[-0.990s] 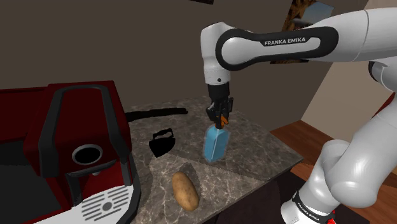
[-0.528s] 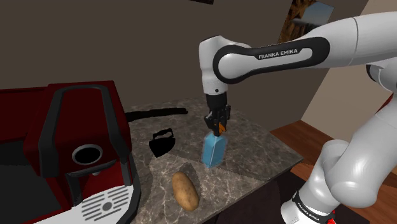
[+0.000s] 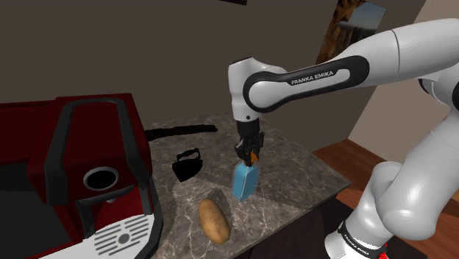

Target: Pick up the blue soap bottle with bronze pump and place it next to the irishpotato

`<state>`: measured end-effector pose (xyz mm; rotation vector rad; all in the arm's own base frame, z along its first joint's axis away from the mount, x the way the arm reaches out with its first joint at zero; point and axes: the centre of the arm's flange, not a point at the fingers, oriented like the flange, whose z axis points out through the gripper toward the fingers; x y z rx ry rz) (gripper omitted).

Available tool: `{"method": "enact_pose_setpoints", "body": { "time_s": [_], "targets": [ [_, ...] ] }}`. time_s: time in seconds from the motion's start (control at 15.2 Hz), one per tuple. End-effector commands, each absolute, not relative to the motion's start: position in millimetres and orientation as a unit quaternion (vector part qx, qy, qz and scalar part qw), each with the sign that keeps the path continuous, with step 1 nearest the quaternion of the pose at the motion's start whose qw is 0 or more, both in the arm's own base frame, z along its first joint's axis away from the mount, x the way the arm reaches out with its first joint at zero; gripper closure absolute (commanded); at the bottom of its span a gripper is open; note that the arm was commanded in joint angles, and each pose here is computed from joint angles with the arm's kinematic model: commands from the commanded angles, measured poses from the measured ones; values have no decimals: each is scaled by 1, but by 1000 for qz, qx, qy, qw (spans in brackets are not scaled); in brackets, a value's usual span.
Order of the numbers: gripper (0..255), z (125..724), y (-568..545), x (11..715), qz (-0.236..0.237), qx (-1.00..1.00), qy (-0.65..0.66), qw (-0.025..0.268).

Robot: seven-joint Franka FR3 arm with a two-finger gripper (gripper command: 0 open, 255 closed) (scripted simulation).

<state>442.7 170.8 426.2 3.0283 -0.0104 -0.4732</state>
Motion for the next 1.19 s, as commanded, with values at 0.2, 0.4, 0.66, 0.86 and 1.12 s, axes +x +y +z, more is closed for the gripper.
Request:
{"method": "enact_pose_setpoints", "body": {
  "time_s": [0.2,0.4,0.66,0.86,1.12],
  "targets": [
    [255,416,171,442,-154,987,-3,38],
    [255,416,171,442,-154,987,-3,38],
    [0,416,171,442,-154,987,-3,38],
    [0,416,171,442,-154,987,-3,38],
    [0,454,174,454,-154,987,-3,38]
  ]
}}
